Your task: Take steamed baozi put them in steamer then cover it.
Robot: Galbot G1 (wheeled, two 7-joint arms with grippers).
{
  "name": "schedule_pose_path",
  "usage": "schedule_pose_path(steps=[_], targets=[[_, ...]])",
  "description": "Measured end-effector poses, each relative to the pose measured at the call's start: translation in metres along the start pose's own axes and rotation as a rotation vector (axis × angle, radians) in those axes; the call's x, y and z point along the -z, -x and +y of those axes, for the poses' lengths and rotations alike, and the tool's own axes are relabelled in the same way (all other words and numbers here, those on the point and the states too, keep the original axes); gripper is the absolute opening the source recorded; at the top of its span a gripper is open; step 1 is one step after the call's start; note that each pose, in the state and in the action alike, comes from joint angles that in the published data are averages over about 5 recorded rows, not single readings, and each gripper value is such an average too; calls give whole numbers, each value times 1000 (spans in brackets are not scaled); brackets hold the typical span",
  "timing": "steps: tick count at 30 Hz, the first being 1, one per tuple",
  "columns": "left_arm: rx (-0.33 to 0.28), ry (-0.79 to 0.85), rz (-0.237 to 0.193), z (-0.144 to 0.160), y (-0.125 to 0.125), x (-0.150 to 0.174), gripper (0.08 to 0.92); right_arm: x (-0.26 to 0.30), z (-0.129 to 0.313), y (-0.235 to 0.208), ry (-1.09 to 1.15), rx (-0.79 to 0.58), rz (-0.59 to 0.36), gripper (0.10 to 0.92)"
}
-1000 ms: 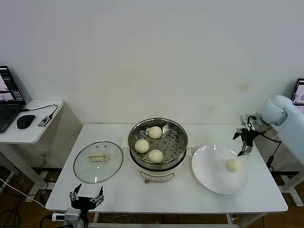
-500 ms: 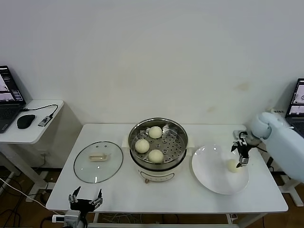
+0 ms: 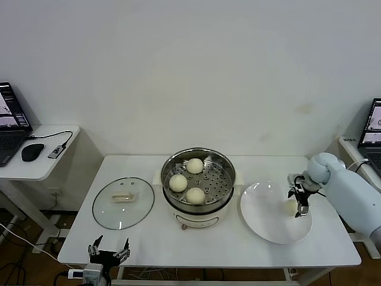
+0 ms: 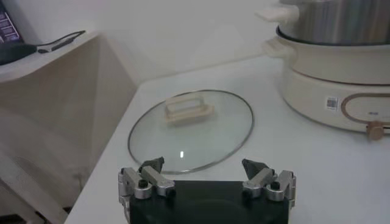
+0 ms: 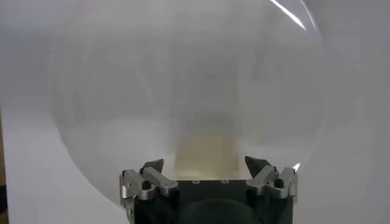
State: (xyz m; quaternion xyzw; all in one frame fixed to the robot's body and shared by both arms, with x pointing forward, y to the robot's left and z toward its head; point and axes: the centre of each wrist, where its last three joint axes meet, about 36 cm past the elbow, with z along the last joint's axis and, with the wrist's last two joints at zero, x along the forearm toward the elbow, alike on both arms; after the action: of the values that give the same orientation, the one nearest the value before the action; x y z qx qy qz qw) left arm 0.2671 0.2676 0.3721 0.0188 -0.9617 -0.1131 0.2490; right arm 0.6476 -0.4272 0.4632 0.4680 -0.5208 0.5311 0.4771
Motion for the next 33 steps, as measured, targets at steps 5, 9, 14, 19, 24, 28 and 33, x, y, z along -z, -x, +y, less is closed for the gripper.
schedule_pose_path(steps=[5, 9, 14, 19, 24, 28, 33], targets=[[0, 0, 2, 0, 1, -1, 823, 1, -1, 4, -1, -1, 4, 823], [-1, 0, 6, 0, 1, -2, 823, 2, -1, 8, -2, -1, 8, 823], [0, 0, 7, 0, 1, -2, 823, 2, -2, 10, -2, -5, 11, 823], [-2, -2, 6, -1, 2, -2, 823, 1, -2, 11, 2, -7, 14, 814], [-2, -3, 6, -2, 2, -2, 823, -1, -2, 13, 10, -5, 13, 698], [-2, -3, 5, -2, 2, -2, 823, -2, -1, 12, 15, -6, 11, 585], [-3, -3, 3, -2, 3, -1, 823, -4, -3, 5, 27, -16, 6, 455]])
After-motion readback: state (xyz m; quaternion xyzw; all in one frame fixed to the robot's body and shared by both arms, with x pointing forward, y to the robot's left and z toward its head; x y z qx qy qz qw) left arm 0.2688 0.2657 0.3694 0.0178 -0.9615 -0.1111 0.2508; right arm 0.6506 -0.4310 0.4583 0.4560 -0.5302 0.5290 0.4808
